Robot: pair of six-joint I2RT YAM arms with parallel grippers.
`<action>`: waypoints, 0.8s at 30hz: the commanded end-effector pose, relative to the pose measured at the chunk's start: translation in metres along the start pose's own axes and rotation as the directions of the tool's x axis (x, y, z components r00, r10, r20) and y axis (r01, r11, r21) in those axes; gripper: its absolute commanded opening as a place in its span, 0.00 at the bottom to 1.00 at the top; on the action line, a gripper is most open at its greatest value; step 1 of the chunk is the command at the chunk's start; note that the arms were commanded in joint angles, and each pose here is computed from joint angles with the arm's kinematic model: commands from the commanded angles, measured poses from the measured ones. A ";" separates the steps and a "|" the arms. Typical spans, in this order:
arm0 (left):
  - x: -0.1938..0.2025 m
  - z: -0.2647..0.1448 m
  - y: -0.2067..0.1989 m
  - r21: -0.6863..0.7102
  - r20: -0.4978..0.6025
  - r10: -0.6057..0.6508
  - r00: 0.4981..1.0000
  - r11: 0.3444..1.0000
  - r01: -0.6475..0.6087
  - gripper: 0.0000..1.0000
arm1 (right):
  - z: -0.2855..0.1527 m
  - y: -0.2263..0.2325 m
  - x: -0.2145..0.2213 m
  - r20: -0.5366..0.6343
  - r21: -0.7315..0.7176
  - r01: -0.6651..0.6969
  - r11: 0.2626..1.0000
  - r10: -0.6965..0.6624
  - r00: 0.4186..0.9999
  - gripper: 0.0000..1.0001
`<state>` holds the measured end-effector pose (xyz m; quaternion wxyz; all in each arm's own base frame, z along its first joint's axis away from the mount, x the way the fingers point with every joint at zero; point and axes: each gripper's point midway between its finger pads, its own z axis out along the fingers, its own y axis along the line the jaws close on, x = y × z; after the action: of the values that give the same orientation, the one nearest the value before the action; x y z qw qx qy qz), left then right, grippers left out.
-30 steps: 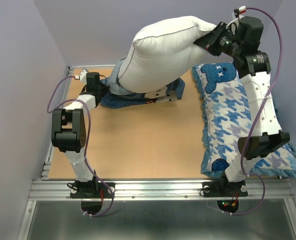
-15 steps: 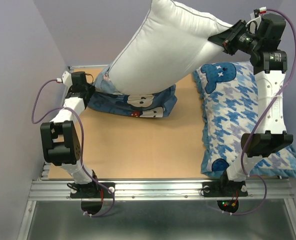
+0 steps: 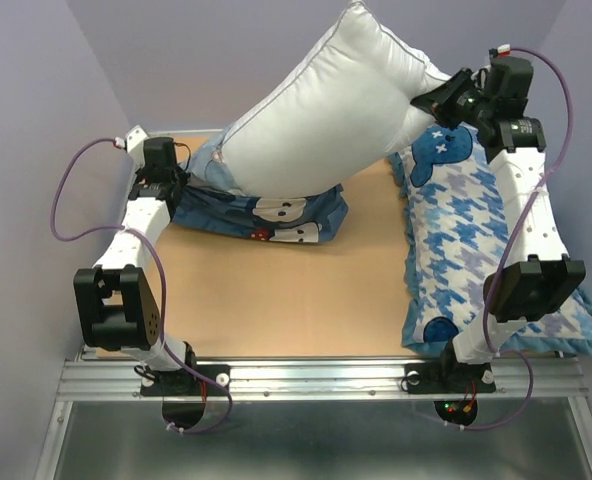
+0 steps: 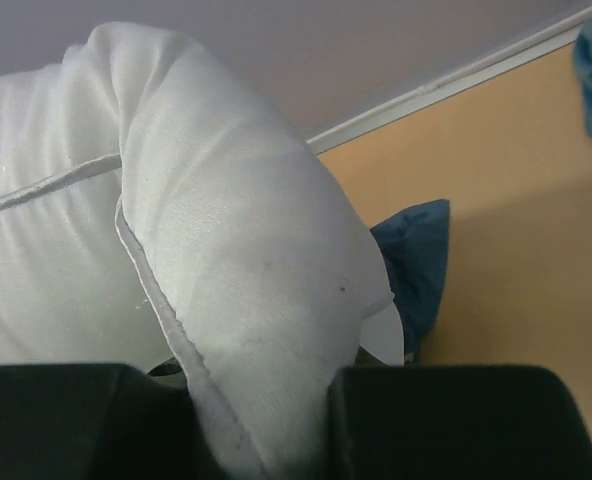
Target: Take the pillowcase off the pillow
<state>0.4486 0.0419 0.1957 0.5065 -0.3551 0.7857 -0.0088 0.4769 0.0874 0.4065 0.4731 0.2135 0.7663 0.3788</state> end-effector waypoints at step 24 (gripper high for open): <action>-0.053 -0.070 -0.122 0.229 0.098 0.443 0.891 0.862 -0.453 0.63 | 0.125 -0.042 0.197 -0.316 0.198 0.473 0.859 -0.401 0.860 0.01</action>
<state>0.4988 -0.0231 0.2861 0.5246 -0.1177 0.8413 0.0561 0.5085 0.2217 0.1578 0.3681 0.0787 0.9206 0.1036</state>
